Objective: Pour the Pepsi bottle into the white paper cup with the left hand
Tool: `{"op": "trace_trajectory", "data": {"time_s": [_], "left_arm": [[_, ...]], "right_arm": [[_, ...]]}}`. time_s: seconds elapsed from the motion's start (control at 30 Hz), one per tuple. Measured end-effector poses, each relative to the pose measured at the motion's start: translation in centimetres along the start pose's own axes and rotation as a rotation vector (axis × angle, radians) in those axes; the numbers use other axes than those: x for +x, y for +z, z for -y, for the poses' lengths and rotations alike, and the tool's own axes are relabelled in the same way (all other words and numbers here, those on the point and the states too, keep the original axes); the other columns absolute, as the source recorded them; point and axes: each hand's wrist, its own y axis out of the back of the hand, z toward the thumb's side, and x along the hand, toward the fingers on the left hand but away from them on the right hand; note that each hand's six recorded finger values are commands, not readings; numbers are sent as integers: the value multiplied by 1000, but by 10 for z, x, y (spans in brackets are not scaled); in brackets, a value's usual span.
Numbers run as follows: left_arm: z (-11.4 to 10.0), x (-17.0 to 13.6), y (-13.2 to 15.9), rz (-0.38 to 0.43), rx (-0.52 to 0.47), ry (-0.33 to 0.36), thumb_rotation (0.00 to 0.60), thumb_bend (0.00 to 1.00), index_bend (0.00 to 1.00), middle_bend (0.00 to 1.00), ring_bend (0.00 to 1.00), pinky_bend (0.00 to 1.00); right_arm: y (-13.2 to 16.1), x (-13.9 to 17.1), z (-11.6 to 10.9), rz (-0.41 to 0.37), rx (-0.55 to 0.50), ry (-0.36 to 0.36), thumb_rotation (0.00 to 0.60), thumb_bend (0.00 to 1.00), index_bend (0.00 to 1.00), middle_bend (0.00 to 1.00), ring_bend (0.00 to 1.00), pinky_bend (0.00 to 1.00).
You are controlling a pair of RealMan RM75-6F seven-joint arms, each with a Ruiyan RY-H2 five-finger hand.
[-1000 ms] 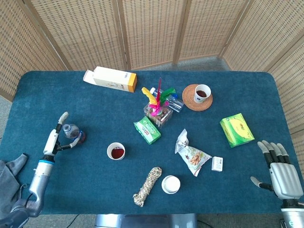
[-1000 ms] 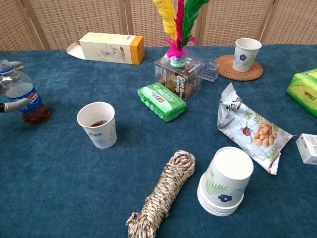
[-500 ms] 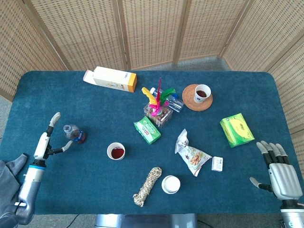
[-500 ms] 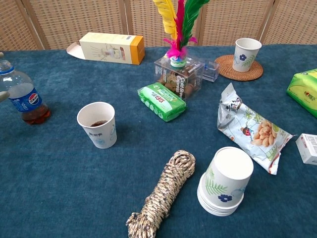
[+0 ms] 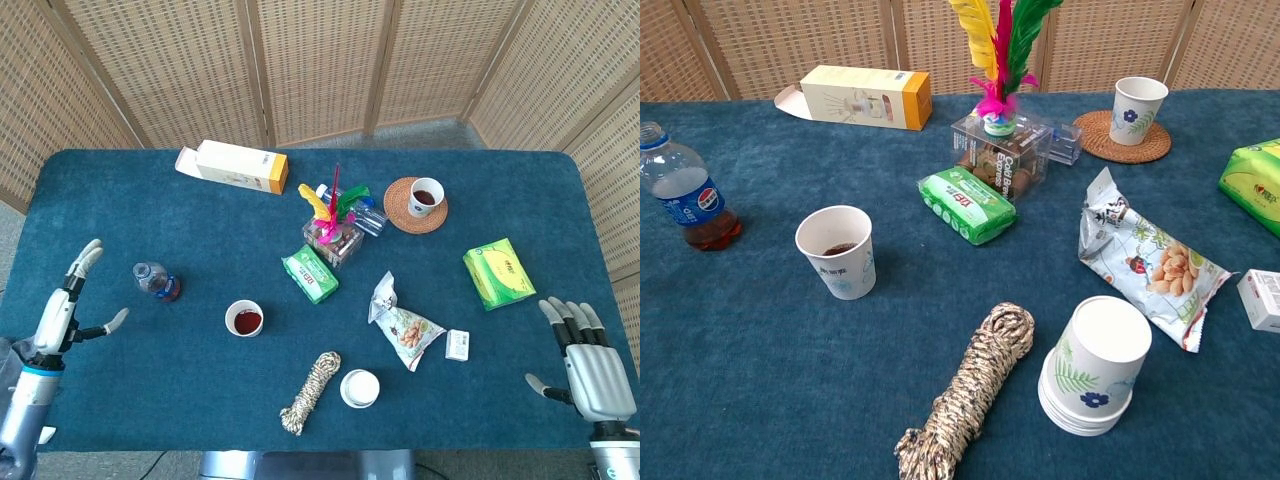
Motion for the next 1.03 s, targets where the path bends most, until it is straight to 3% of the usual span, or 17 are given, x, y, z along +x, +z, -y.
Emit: {"op": "trace_trajectory", "data": {"time_s": [0.2, 0.33, 0.53, 0.73, 1.03], "left_arm": [[-36, -9, 13, -3, 268, 4, 600, 329, 0, 0, 0, 0], [-60, -23, 16, -50, 437, 7, 600, 329, 0, 0, 0, 0], [-78, -42, 18, -155, 615, -2, 600, 330, 0, 0, 0, 0], [-86, -60, 21, -274, 683, -26, 600, 330, 0, 0, 0, 0], [-90, -71, 22, -323, 681, -57, 600, 330, 0, 0, 0, 0]], "right_arm": [[-2, -2, 0, 12, 5, -2, 600, 25, 0, 0, 0, 0], [-3, -2, 1, 19, 13, -4, 600, 27, 0, 0, 0, 0], [-4, -4, 1, 30, 32, -9, 600, 25, 0, 0, 0, 0], [-5, -6, -1, 42, 44, -24, 600, 26, 0, 0, 0, 0], [-8, -9, -1, 54, 66, -41, 600, 26, 0, 0, 0, 0]]}}
